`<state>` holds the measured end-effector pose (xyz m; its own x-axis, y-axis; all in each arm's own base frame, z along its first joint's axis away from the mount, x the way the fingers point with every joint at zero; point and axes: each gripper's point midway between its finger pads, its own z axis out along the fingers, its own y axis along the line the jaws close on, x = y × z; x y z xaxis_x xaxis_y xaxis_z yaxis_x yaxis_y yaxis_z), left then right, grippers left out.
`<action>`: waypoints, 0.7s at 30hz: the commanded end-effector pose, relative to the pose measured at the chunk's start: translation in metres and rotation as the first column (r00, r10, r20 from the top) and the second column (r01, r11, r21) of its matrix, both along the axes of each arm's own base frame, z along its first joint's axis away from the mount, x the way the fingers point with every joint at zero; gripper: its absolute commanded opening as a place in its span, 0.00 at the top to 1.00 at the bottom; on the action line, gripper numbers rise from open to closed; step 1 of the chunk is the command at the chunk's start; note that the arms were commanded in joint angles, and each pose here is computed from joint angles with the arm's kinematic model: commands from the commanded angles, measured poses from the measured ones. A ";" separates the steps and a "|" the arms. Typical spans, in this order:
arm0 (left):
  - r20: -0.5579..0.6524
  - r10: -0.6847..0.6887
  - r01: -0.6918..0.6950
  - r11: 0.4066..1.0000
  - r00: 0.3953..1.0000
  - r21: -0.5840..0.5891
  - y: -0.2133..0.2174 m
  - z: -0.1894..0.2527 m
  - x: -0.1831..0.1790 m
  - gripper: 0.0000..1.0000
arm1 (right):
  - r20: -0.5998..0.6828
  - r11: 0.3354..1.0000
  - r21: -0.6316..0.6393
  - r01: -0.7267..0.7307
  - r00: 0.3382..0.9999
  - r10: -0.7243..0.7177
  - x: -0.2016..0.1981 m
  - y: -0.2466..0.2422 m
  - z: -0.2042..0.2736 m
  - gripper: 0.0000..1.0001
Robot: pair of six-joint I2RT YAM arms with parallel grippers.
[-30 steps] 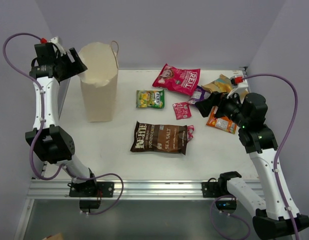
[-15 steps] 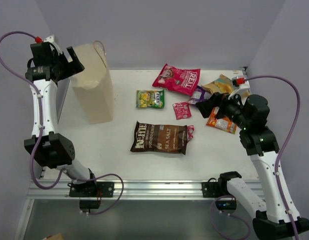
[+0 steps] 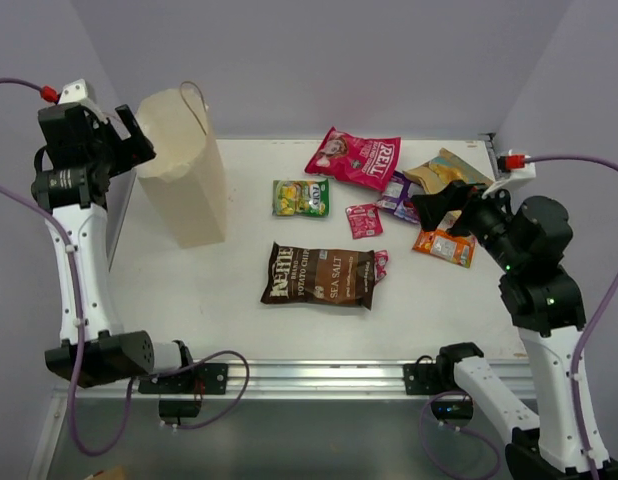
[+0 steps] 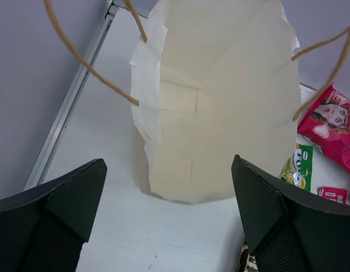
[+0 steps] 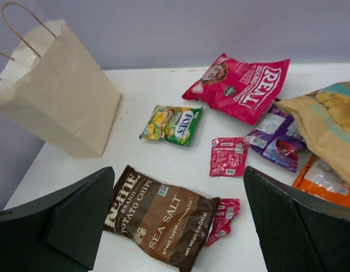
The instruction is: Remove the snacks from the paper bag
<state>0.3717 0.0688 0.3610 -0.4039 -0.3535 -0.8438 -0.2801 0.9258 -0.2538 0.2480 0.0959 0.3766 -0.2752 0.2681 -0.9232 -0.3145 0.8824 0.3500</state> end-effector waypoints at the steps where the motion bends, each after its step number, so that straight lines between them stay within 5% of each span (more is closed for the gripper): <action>1: 0.131 0.000 -0.007 0.999 0.991 0.046 -0.010 0.036 -0.043 0.00 | 0.142 0.992 0.000 0.127 0.982 -0.125 -0.029 -0.028 0.055 0.01; 12: 0.405 -0.157 0.097 0.982 0.901 0.164 -0.070 0.100 -0.141 0.00 | 0.466 0.942 0.008 0.337 0.832 -0.301 -0.105 -0.082 0.107 0.01; 21: 0.521 -0.135 0.026 0.977 0.843 0.212 -0.058 0.124 -0.203 0.00 | 0.578 0.922 0.044 0.386 0.742 -0.338 -0.153 -0.101 0.108 0.01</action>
